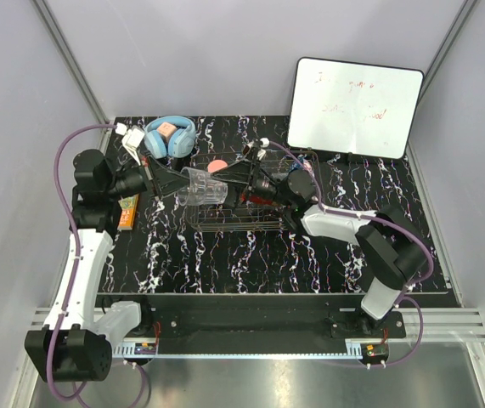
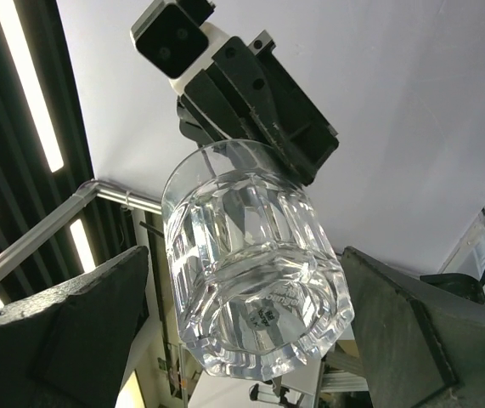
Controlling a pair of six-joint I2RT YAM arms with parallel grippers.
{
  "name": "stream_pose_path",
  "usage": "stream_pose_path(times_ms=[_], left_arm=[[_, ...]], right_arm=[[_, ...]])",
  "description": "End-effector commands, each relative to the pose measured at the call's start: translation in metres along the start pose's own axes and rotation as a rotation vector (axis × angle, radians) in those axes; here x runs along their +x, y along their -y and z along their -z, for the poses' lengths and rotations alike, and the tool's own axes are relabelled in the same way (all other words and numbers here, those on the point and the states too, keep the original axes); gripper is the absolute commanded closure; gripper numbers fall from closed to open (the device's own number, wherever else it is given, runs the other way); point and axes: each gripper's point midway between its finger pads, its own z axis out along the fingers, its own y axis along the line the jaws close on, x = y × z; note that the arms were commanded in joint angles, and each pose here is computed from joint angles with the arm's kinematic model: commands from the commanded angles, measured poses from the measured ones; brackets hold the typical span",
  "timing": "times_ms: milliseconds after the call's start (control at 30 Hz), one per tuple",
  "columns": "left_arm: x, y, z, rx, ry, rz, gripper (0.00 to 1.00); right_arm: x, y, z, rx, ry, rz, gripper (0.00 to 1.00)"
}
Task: Load the mixed dishes into the dish rack
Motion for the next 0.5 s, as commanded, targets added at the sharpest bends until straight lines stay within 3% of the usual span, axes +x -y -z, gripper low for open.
stream_pose_path(times_ms=[0, 267, 300, 333, 400, 467], left_arm=[[0.0, 0.003, 0.0, 0.029, -0.001, -0.048, 1.0], [0.01, -0.009, 0.001, -0.013, -0.027, -0.08, 1.0], [0.014, -0.011, 0.002, -0.022, -0.035, -0.07, 1.0], [0.015, -0.013, 0.003, -0.031, -0.037, -0.088, 1.0], [0.021, -0.016, 0.003, -0.039, -0.049, -0.078, 1.0], [0.023, -0.019, 0.004, -0.048, -0.052, -0.093, 1.0]], right_arm=[[0.011, -0.037, -0.012, -0.131, -0.049, 0.042, 0.0], [0.014, -0.04, -0.012, -0.162, -0.056, 0.039, 0.02], [0.014, -0.04, -0.012, -0.162, -0.059, 0.043, 0.06], [0.015, -0.041, -0.011, -0.163, -0.061, 0.044, 0.18], [0.015, -0.041, -0.011, -0.164, -0.059, 0.045, 0.31], [0.015, -0.041, -0.011, -0.159, -0.058, 0.04, 0.53]])
